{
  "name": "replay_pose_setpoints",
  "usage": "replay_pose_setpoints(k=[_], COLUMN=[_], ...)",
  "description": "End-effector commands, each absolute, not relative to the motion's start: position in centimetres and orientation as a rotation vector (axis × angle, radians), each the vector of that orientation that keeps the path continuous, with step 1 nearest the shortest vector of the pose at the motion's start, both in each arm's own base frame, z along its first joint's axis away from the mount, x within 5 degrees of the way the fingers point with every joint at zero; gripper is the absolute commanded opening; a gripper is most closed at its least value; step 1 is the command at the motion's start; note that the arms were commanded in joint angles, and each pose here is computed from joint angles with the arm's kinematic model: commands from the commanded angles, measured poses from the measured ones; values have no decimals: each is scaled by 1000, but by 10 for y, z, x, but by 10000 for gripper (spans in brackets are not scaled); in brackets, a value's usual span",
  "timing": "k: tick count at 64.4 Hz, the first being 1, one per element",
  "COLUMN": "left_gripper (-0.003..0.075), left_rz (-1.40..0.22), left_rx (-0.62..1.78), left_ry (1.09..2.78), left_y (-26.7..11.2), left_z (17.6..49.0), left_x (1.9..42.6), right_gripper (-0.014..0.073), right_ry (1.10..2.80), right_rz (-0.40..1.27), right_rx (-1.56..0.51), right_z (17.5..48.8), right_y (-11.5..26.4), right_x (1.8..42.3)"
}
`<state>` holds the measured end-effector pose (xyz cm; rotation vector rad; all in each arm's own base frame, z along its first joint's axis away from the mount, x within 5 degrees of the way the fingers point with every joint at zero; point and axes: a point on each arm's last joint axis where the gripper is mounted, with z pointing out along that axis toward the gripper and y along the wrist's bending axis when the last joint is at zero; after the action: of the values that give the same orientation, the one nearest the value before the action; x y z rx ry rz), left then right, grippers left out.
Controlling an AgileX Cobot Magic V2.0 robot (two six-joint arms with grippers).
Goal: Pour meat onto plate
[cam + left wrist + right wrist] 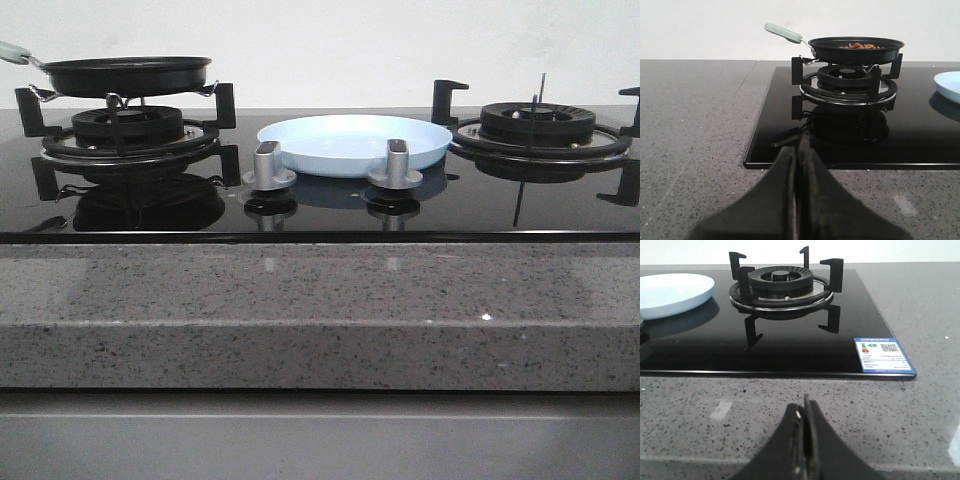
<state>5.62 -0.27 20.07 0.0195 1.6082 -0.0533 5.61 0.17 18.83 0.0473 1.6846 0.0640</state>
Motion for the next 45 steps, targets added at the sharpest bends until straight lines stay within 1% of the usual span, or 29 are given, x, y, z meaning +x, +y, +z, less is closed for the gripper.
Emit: replay_pose_setpoints(k=[1,12,19,28,31,38,45], left_gripper=[-20,-20,-20,-20,-20,-20,-20], left_rz=[-62,-65,-72,-58,-45,-45,-44], left_rx=[3,-1,-7,8,19,21,22], left_ry=[1511,1484,1448,1388,1379,1469,1553], left_y=[-2,-2,-2,-2,-2,-2,-3], left_z=[208,210,220,258,277,308,332], left_x=[55,55,53,46,44,52,76], right_gripper=[-60,-60,-60,-60,-60,-60,-60], right_ry=[1590,1573,1516,1477,1481,1498,1529], right_rz=[40,39,36,41,44,48,49], right_rx=[42,43,45,36,32,25,25], right_z=[197,199,209,240,254,287,321], right_y=[0,0,0,1,1,2,2], right_x=[55,55,54,48,45,45,60])
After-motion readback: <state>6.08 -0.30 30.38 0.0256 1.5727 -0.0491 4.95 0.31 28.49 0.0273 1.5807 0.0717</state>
